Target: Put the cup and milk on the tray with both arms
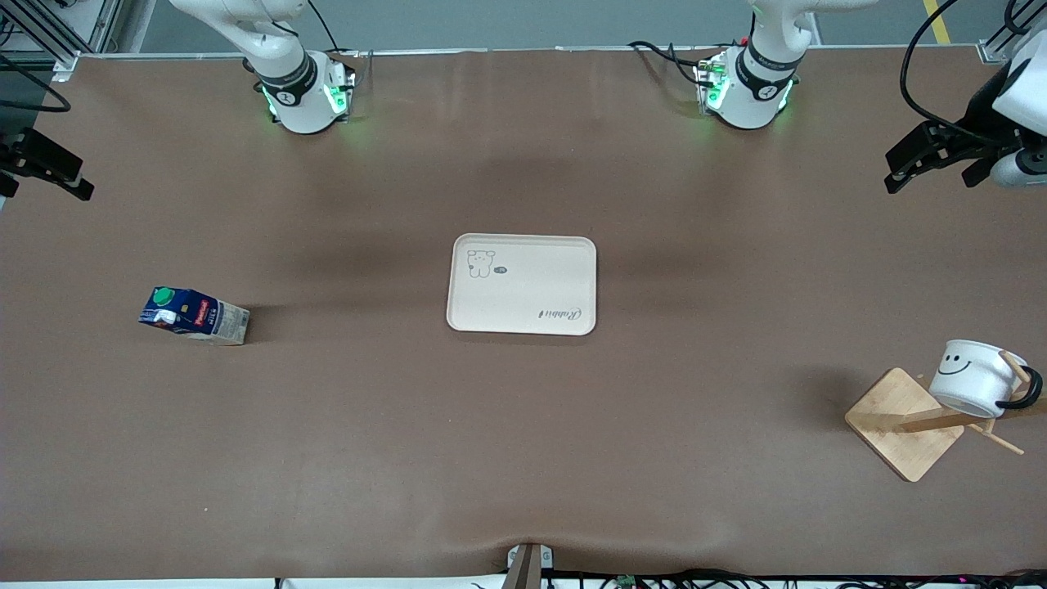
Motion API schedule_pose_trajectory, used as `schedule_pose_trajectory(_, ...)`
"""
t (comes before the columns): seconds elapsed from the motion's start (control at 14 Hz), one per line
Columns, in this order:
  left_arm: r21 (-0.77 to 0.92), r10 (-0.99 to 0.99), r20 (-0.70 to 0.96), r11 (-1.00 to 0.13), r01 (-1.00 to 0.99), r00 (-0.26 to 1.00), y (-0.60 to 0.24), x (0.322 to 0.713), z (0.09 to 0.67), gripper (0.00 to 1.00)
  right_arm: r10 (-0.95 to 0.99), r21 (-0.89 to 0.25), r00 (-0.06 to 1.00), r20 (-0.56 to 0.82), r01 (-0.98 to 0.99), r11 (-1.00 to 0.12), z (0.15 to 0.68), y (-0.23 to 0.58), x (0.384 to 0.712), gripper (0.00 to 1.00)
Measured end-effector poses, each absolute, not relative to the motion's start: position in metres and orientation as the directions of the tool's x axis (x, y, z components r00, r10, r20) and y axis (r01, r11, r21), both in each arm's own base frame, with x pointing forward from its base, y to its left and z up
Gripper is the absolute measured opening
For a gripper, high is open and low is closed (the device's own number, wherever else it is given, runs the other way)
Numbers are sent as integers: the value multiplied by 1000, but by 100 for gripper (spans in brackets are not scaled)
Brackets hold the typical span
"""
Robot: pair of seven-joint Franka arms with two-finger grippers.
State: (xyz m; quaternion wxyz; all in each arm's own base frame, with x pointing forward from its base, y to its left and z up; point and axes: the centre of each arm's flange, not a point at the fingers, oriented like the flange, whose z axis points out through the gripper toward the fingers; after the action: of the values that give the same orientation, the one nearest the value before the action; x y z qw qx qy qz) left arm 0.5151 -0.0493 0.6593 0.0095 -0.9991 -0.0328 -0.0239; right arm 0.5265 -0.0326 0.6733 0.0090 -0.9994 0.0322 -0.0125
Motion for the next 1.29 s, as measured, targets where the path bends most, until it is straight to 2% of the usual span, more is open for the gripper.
schedule_pose_trajectory(0.36,-16,100,53,-995,101,994,-31,517,663,100,-68,-19,997,22,-68,-998,672,-36,527,100)
schedule_pose_trajectory(0.57,-12,150,67,-988,152,986,13,529,659,100,-70,-19,997,20,-70,-997,671,-37,527,100)
schedule_pose_trajectory(0.93,126,260,157,-962,241,953,112,556,598,100,-73,-20,997,-2,-73,-997,662,-39,531,100)
schedule_pose_trajectory(1.07,148,299,182,-950,275,937,127,558,567,100,-72,-21,997,-37,-72,-997,646,-39,539,100)
schedule_pose_trajectory(1.29,198,285,256,-951,239,924,140,561,541,100,-65,-23,989,-130,-69,-997,588,-41,568,100)
